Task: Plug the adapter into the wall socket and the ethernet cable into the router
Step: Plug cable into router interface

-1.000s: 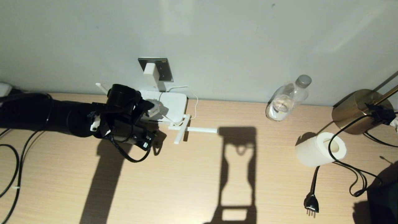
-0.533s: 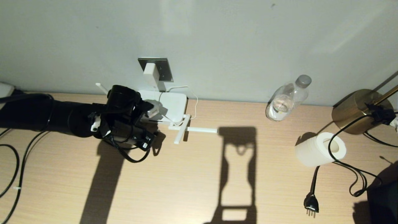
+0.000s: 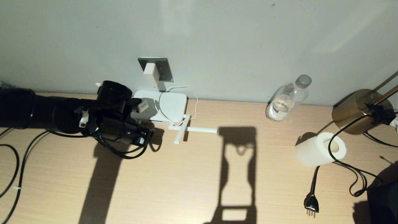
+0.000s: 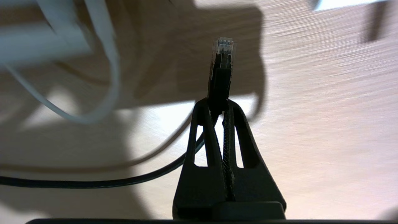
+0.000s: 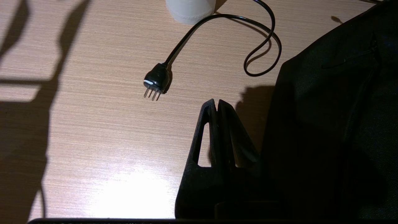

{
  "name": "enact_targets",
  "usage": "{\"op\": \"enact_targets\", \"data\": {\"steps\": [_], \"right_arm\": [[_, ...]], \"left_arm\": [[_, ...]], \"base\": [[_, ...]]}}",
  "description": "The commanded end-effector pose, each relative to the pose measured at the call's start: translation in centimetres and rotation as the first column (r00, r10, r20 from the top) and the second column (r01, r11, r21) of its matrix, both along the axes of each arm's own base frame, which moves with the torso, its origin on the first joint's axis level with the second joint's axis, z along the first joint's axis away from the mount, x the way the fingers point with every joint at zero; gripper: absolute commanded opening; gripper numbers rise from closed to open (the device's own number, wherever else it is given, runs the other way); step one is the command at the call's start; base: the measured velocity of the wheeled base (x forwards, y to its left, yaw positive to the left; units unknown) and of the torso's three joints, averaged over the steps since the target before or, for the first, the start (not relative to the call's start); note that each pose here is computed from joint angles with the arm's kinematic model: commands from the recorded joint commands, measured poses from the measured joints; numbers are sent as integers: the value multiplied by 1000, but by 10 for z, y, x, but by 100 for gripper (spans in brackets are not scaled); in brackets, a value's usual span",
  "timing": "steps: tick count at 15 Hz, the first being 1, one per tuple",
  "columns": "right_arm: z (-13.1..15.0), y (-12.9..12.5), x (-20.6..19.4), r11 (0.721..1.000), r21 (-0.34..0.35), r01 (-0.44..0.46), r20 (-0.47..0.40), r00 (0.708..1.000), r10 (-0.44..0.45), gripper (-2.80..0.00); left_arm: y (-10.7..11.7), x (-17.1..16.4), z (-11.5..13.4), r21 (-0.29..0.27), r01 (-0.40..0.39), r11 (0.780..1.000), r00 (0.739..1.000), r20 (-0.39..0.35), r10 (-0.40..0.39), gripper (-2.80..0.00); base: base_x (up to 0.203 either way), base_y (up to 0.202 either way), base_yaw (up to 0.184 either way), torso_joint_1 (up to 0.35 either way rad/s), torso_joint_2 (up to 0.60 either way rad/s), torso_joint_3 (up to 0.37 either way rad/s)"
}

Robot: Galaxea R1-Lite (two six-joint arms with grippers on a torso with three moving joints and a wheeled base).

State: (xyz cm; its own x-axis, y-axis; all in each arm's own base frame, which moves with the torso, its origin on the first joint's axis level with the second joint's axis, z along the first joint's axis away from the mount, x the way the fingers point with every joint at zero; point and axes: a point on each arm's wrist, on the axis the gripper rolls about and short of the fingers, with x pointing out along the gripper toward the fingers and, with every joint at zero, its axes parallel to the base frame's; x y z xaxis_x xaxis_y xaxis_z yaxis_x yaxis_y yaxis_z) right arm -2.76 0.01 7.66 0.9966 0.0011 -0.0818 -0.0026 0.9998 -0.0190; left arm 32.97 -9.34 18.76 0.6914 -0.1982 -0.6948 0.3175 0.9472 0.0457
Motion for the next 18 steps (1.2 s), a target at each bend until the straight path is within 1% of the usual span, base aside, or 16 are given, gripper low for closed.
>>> {"op": "enact_targets", "data": {"steps": [1,2,3,4,7,8,10,11,12,13,14,16,18], "right_arm": [[0,0,0,1000,-1,-1,-2,1000,1,-280],[0,0,0,1000,-1,-1,-1,1000,1,-280],[0,0,0,1000,-1,-1,-1,1000,1,-280],[0,0,0,1000,-1,-1,-1,1000,1,-280],[0,0,0,1000,-1,-1,-2,1000,1,-280],[0,0,0,1000,-1,-1,-1,1000,1,-280],[0,0,0,1000,-1,-1,-1,1000,1,-280],[0,0,0,1000,-1,-1,-2,1000,1,-280],[0,0,0,1000,-1,-1,-2,1000,1,-280],[0,0,0,1000,-1,-1,-2,1000,1,-280],[0,0,0,1000,-1,-1,-2,1000,1,-280],[0,0,0,1000,-1,-1,-2,1000,1,-280],[0,0,0,1000,-1,-1,-2,1000,1,-280]], "left_arm": [[0,-5,7,-128,-77,989,997,-32,73,-280],[0,-4,6,-162,-103,981,994,-47,97,-280],[-1,-3,5,-202,-114,973,993,-66,102,-280],[-1,-2,3,-228,-120,966,991,-82,104,-280],[-1,-2,2,-234,-128,964,990,-89,109,-280],[0,-1,1,-228,-129,965,990,-91,110,-280],[1,-2,0,-198,-145,969,987,-93,129,-280],[2,-4,0,-159,-177,971,981,-106,162,-280],[4,-9,0,-108,-211,972,972,-134,196,-280],[6,-16,4,-72,-230,970,962,-169,216,-280],[8,-22,12,-56,-245,968,954,-193,230,-280],[7,-26,27,-65,-282,957,944,-199,264,-280],[0,-28,31,-43,-325,945,929,-203,310,-280]], "base": [[0,0,0,0,0,0],[0,0,0,0,0,0],[0,0,0,0,0,0],[0,0,0,0,0,0],[0,0,0,0,0,0],[0,0,0,0,0,0],[0,0,0,0,0,0],[0,0,0,0,0,0],[0,0,0,0,0,0],[0,0,0,0,0,0],[0,0,0,0,0,0],[0,0,0,0,0,0],[0,0,0,0,0,0]]}}
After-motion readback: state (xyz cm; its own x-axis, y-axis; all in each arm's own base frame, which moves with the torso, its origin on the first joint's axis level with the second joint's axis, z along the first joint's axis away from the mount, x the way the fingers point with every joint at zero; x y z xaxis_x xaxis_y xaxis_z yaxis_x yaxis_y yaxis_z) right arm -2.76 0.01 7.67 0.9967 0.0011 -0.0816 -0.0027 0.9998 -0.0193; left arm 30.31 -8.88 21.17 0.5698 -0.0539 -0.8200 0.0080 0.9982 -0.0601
